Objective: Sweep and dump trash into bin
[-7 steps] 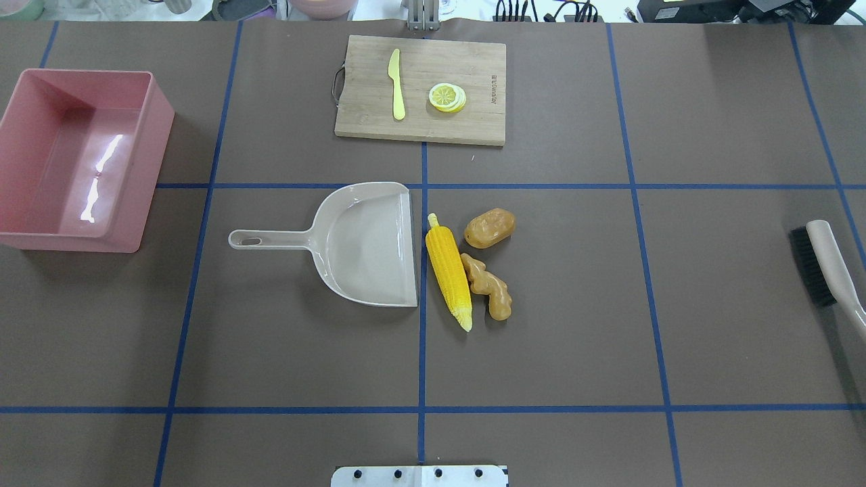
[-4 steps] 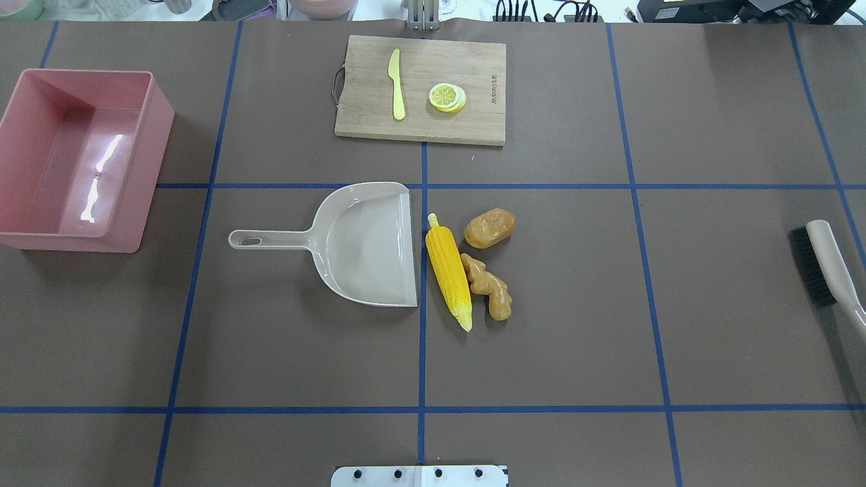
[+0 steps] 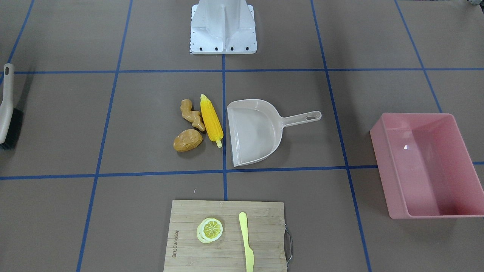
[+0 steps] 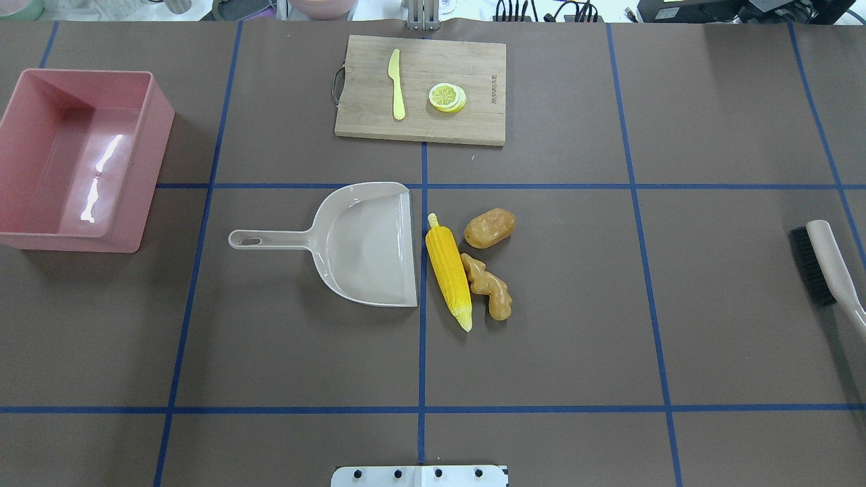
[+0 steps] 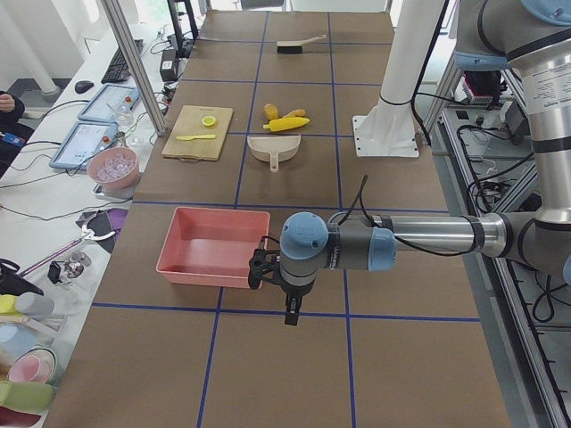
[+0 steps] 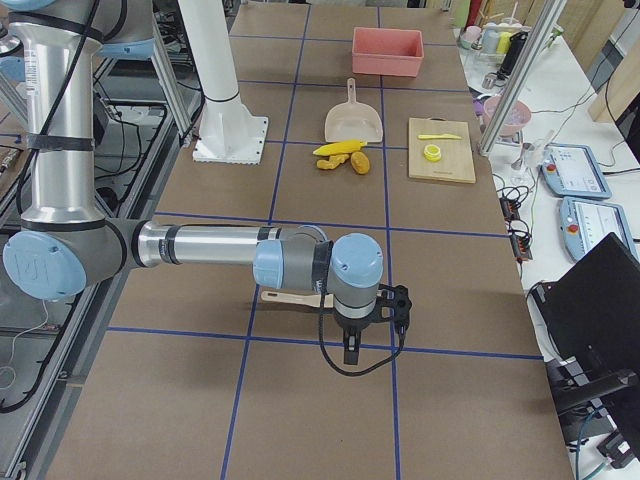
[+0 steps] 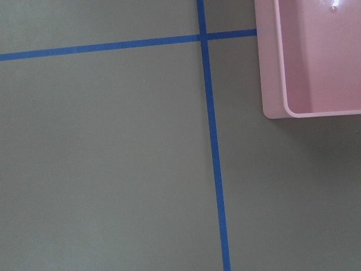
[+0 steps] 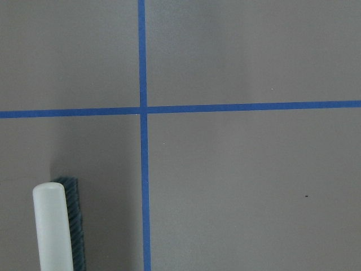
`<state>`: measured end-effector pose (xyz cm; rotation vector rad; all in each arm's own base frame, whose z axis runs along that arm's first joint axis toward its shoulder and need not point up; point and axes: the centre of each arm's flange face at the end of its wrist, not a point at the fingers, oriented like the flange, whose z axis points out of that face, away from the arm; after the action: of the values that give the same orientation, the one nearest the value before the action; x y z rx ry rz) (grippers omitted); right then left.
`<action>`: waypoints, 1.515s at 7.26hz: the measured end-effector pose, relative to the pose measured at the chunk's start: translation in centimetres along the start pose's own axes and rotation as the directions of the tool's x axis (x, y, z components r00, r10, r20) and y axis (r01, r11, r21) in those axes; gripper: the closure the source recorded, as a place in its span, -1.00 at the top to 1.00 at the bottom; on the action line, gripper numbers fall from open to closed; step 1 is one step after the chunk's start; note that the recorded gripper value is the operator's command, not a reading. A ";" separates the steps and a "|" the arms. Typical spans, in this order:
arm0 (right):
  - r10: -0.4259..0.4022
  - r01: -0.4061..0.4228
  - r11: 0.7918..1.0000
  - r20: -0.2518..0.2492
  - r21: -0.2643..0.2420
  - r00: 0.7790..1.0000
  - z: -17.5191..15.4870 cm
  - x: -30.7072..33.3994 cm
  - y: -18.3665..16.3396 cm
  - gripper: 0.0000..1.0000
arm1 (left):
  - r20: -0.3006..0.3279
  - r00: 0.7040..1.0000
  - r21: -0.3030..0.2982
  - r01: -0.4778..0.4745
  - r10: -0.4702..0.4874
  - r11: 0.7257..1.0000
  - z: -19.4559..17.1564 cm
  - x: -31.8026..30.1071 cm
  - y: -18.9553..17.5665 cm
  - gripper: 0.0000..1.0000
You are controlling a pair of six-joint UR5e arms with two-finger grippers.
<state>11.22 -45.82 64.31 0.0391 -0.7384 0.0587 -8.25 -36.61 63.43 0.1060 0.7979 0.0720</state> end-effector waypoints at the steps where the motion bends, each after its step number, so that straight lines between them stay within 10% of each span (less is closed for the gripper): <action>1: 0.000 0.000 1.000 0.000 0.000 1.000 0.0 0.0 0.0 1.00 | -0.001 1.000 0.007 -0.007 0.007 1.000 -0.2 0.2 -0.1 0.97; 8: 0.002 -0.002 1.000 0.008 0.004 1.000 -0.3 -0.3 0.1 1.00 | -0.008 0.978 0.176 -0.202 0.207 0.963 -2.7 3.7 -3.6 0.97; 11: -0.001 0.001 1.000 0.004 -0.002 1.000 0.0 -0.2 0.5 1.00 | 0.004 0.855 0.319 -0.492 0.519 0.810 -2.2 9.9 -4.9 0.97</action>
<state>11.10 -45.35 64.18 0.0379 -0.7424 0.0570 -2.84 -40.32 54.28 0.6224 0.8438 0.4637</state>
